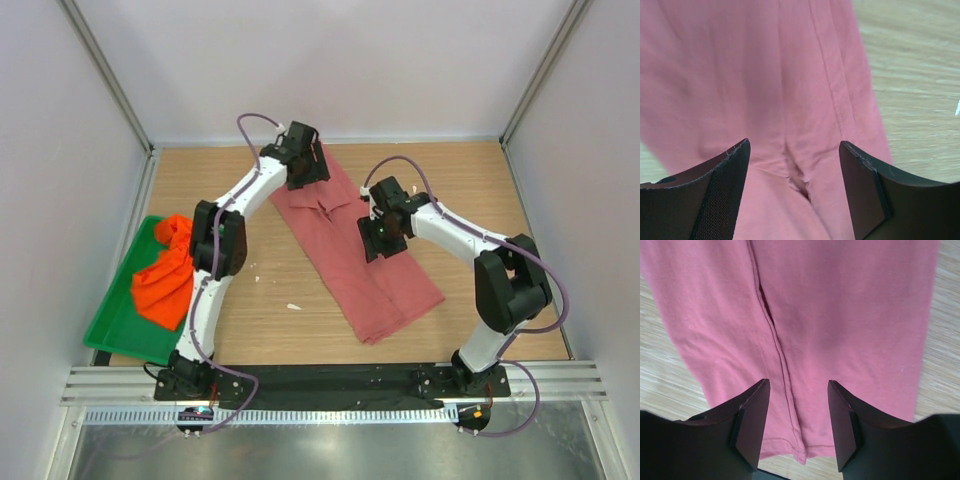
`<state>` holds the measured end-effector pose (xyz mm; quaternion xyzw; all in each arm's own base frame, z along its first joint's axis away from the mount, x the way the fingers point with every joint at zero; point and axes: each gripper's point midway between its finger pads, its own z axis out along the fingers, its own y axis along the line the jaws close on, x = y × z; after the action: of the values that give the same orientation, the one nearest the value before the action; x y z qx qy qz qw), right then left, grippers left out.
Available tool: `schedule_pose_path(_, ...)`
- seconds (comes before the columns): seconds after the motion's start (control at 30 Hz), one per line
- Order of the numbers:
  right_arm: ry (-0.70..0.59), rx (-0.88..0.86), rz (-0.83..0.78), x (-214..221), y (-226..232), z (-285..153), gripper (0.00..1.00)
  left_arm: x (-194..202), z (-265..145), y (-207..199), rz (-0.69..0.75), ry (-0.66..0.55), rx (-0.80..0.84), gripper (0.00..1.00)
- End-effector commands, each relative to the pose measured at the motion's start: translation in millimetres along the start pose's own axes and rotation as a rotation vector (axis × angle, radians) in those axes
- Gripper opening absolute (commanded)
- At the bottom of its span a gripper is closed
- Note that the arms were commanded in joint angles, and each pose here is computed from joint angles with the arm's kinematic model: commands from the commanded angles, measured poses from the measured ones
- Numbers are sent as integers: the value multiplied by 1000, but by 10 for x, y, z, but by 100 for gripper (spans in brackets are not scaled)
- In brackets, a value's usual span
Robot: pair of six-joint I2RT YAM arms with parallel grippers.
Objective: Fold and stack the t-shirts
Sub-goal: Fold the tshirt
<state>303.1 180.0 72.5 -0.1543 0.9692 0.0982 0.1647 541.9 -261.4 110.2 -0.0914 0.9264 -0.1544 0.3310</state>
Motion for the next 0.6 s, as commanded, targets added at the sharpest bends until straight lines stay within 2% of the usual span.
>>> schedule_pose_path(0.0, -62, -14, -31, -116, 35, 62, 56, 406, 386, 175, -147, 52, -119, 73)
schedule_pose_path(0.2, -7, 60, 11, 218, -9, 292, 56, 780, 817, 221, -232, 159, -126, 70)
schedule_pose_path(0.23, -20, 116, 38, 233, -51, 307, 56, 786, 852, 193, -237, 168, -111, 70)
schedule_pose_path(0.4, 10, 123, 48, 477, 390, 423, 56, 782, 983, -23, -206, 222, 20, 67)
schedule_pose_path(0.57, 55, -6, 65, 627, 1038, 480, 56, 818, 1064, -97, -171, 278, 137, 65)
